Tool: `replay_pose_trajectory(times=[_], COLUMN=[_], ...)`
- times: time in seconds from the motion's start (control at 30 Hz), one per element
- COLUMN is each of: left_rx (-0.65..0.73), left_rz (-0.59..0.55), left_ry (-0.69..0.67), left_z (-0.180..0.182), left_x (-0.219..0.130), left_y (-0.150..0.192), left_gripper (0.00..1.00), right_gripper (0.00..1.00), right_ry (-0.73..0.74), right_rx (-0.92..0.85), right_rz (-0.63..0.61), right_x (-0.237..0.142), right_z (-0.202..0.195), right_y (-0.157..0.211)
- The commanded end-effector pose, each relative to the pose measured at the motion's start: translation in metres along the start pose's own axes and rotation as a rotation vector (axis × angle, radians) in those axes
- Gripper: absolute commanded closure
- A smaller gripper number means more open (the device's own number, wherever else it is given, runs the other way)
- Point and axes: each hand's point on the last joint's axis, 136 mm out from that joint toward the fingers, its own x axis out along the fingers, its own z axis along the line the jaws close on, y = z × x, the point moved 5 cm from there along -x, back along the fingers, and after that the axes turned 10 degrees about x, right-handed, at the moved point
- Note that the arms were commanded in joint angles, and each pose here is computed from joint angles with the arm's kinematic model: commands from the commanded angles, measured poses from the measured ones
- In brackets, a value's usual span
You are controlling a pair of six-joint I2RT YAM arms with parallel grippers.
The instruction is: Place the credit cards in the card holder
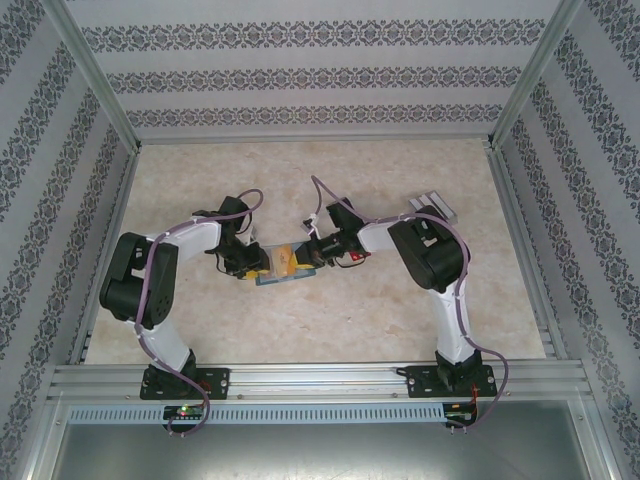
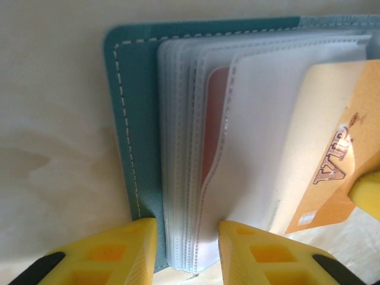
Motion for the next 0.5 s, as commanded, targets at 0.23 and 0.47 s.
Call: replay_pose_trajectory(times=[0.23, 0.47], left_rx=[-0.158, -0.164], left_rz=[-0.069, -0.045], left_ry=[-0.129, -0.100], left_z=[0.034, 0.040], left_x=[-0.026, -0.006], left_y=[0.006, 0.000], left_gripper=[0.52, 0.77], right_gripper=[1.00, 1.00], right_ry=[0.058, 0.067], right_rx=[0.081, 0.077], right_rz=[0.018, 0.025], right_x=[0.019, 0.033], right_z=[-0.005, 0.007], right_y=[0.004, 0.004])
